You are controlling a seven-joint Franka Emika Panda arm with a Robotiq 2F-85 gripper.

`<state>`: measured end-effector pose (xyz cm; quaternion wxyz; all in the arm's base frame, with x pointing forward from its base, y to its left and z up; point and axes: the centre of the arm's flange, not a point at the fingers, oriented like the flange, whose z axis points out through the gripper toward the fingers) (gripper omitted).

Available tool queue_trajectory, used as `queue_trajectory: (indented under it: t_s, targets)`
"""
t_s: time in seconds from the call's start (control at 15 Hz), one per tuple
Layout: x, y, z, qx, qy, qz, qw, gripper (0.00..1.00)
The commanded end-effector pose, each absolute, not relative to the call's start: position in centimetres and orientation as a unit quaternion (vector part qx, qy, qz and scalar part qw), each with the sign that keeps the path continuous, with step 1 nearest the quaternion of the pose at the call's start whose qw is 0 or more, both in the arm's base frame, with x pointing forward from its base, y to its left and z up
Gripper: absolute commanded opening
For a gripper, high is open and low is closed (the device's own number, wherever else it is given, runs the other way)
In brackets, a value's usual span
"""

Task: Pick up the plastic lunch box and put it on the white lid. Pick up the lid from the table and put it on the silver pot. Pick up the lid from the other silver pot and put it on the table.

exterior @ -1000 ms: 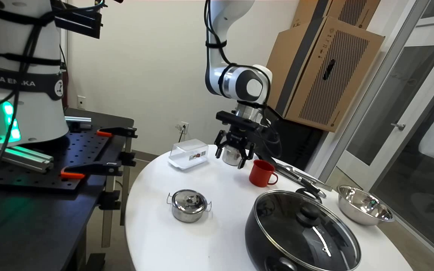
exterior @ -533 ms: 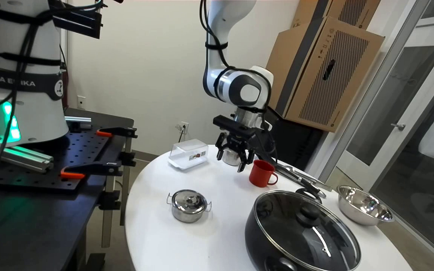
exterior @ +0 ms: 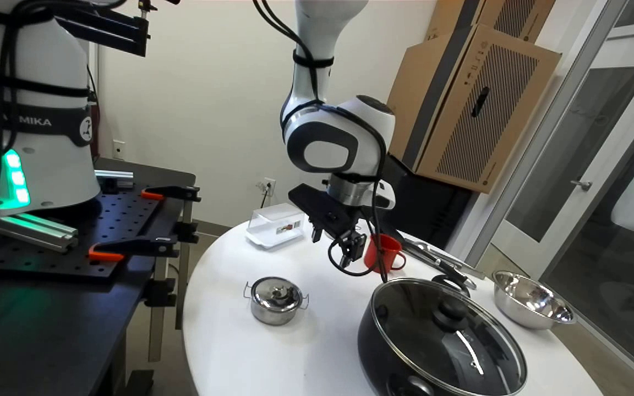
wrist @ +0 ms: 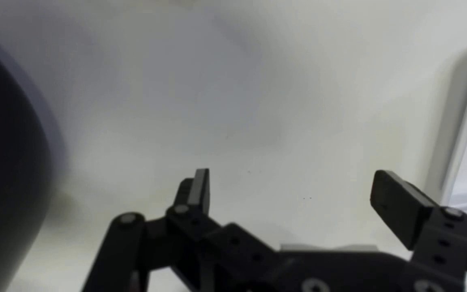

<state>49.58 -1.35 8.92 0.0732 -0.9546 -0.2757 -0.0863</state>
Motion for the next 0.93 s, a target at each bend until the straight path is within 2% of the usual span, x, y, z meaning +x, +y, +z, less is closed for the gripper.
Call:
queue_trajectory:
  t_s: [0.0,0.27,0.87]
  targets:
    - [49.2,-1.7,9.1,-0.953,-0.276,-0.090,0.081,1.00]
    - [48.8,-1.8,9.6,-0.951,-0.280,-0.094,0.086,1.00]
    - [45.3,-5.2,13.6,-0.974,-0.205,-0.087,0.046,1.00]
